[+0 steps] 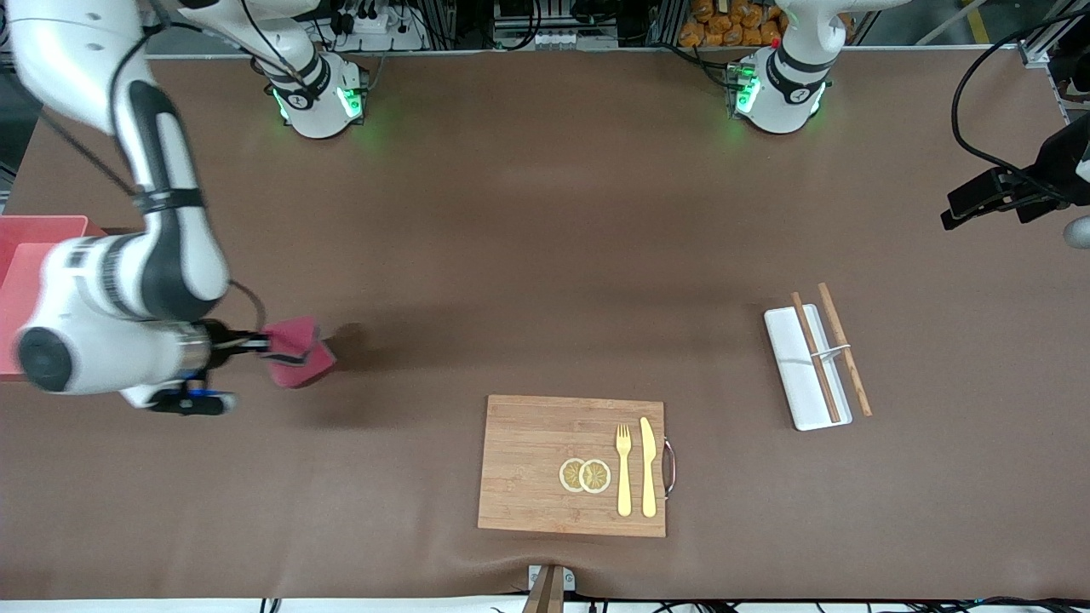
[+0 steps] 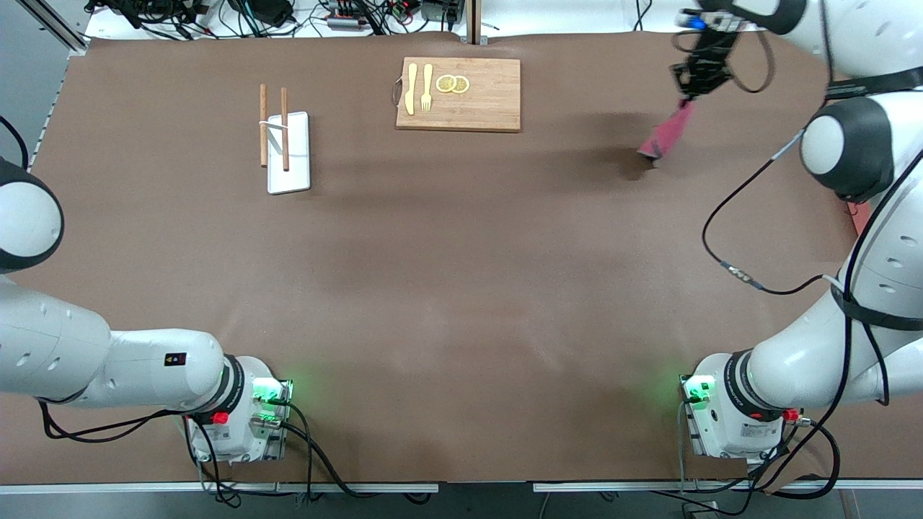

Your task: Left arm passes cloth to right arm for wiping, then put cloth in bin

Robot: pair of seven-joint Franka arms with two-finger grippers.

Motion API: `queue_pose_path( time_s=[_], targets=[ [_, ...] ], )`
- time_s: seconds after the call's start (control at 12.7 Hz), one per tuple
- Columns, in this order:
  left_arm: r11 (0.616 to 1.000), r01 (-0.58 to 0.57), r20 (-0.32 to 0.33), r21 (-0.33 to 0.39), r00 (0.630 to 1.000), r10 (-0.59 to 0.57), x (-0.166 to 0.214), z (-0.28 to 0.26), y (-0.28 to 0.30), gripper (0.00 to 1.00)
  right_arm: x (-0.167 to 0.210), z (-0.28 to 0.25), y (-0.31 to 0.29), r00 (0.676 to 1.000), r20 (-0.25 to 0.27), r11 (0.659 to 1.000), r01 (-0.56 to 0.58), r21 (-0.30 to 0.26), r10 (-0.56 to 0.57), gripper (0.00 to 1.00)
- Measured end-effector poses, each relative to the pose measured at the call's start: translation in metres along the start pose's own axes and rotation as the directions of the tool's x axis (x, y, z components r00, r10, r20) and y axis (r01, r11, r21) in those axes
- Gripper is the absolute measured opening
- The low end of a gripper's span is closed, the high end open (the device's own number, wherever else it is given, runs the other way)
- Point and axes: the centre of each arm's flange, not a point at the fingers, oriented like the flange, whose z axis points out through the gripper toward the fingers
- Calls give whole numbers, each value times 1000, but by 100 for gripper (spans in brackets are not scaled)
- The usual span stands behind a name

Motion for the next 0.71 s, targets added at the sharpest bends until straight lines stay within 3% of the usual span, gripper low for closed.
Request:
queue_pose_path(
  time_s=[0.31,0.47,0.71],
  targets=[
    [1000,0,0,0,1000,0,0,0,0,100,-17,-11,147,995,-10,994,102,-27,-103,2],
    [1000,0,1,0,1000,0,0,0,0,100,-25,-26,182,987,-25,986,156,-64,-158,2],
    [1000,0,2,0,1000,0,0,1,0,100,-50,-91,193,972,-60,965,217,-144,-228,2]
  ],
)
